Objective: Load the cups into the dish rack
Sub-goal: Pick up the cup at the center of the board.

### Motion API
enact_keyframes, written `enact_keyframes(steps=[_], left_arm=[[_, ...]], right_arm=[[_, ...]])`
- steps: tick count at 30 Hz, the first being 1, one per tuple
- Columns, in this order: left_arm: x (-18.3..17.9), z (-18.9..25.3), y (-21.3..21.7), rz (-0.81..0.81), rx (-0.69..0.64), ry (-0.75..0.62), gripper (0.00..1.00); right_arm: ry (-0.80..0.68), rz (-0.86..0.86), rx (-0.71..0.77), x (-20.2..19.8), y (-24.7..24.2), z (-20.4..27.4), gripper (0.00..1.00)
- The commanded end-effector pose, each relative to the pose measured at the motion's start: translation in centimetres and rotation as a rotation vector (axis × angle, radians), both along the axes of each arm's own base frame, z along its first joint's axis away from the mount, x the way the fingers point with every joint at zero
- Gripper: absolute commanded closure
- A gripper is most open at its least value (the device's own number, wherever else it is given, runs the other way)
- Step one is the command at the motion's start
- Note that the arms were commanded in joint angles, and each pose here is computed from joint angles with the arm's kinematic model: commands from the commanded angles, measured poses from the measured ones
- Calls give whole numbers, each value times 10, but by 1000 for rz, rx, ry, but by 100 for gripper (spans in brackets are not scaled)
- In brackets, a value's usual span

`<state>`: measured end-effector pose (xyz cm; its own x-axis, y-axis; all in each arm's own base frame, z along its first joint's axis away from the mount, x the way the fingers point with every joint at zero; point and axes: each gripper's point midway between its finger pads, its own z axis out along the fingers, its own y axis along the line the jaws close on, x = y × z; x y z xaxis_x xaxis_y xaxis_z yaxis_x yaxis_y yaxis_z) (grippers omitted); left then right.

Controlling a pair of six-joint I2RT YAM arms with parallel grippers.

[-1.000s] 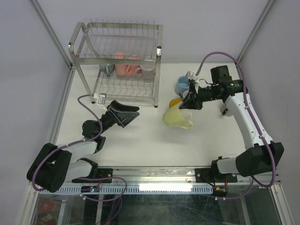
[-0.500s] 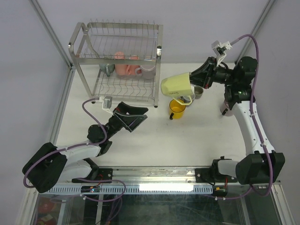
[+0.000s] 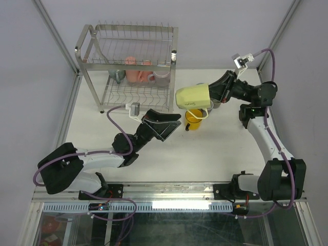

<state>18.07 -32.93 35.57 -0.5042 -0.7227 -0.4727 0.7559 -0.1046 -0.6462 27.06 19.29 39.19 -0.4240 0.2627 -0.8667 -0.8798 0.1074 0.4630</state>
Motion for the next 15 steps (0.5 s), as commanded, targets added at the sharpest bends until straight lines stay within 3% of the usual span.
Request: enact_keyframes(steps=[1, 15], left_arm=[[-4, 44, 5, 39, -187, -42, 15], [-6, 49, -51, -66, -221, 3, 24]], right_arm=[[-82, -59, 85, -5, -3, 30, 100], [-60, -76, 100, -2, -3, 15, 100]])
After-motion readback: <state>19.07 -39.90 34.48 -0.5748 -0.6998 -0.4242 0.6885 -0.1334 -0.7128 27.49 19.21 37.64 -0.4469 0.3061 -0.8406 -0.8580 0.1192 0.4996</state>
